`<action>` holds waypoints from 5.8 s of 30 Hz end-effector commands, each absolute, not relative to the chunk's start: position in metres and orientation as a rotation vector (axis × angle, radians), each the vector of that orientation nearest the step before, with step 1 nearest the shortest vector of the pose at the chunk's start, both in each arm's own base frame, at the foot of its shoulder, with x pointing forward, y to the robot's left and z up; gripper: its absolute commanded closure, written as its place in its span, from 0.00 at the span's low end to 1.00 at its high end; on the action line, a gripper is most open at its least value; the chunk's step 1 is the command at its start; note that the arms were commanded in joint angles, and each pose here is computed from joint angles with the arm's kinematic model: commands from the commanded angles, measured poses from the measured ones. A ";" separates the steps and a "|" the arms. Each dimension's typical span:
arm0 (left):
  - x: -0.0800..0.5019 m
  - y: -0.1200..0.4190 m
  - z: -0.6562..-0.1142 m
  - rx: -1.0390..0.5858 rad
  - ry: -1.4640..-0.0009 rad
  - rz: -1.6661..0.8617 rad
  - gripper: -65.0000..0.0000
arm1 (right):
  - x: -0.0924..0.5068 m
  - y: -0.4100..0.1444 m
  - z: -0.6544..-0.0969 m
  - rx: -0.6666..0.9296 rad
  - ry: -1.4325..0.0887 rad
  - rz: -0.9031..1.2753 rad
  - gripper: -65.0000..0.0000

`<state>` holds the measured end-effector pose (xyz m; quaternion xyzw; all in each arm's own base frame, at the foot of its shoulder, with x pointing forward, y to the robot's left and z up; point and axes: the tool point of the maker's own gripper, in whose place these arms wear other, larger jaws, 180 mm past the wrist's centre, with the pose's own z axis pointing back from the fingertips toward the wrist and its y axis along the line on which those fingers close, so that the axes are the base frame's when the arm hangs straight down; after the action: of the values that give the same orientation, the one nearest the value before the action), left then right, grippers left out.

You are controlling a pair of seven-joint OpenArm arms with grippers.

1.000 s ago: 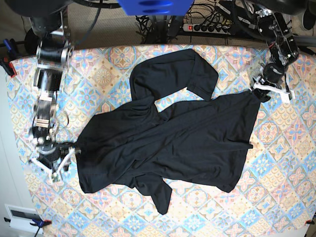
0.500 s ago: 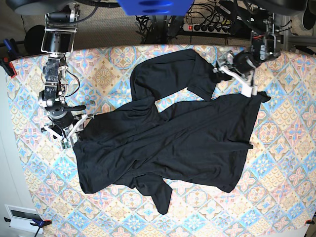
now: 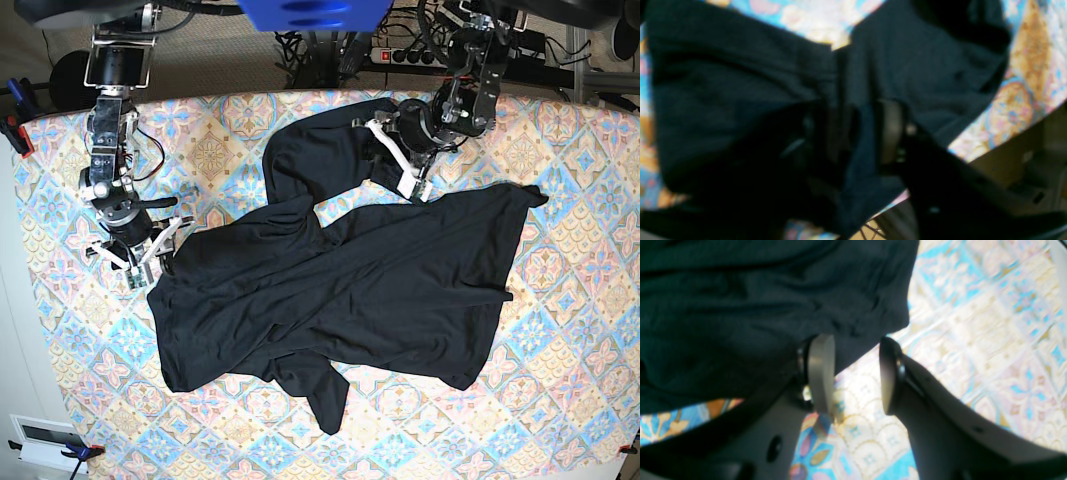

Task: Layout the t-shirt on the table in an organized manner, then fold the t-shirt properly
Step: 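Move the left gripper onto the sleeve and grasp it, then pull the sleeve with the left gripper outward away from the shirt body, then hold the sleeve with the left gripper and shift the right gripper's grip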

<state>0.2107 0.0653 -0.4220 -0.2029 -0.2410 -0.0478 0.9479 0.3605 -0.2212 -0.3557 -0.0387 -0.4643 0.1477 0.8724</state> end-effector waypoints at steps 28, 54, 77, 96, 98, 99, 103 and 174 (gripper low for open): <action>0.220 0.219 -0.369 -0.447 -0.582 0.340 0.97 | 0.407 -0.221 -0.352 0.089 -0.949 0.192 0.67; 0.203 0.136 -0.412 -0.423 -0.438 0.125 0.49 | 0.405 -0.225 -0.365 0.097 -0.912 0.173 0.67; 0.191 0.147 -0.458 -0.261 -0.351 0.118 1.00 | 0.405 -0.224 -0.365 0.097 -0.911 0.174 0.67; 0.213 0.214 -0.376 -0.251 -0.605 0.264 1.00 | 0.404 -0.224 -0.366 0.098 -0.910 0.174 0.67; 0.215 0.226 -0.370 -0.240 -0.627 0.298 1.00 | 0.404 -0.224 -0.366 0.098 -0.910 0.174 0.66; 0.215 0.231 -0.368 -0.238 -0.635 0.315 1.00 | 0.404 -0.224 -0.367 0.098 -0.907 0.173 0.65; 0.215 0.237 -0.367 -0.235 -0.636 0.329 1.00 | 0.395 -0.229 -0.390 0.109 -0.842 0.142 0.55; 0.235 0.250 -0.368 -0.264 -0.661 0.375 1.00 | 0.422 -0.236 -0.390 0.134 -0.832 0.088 0.94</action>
<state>0.2281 0.2472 -0.3783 -0.1294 -0.3038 0.1881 0.9250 0.4047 -0.2280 -0.4144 0.0705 -0.3677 0.0447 0.9262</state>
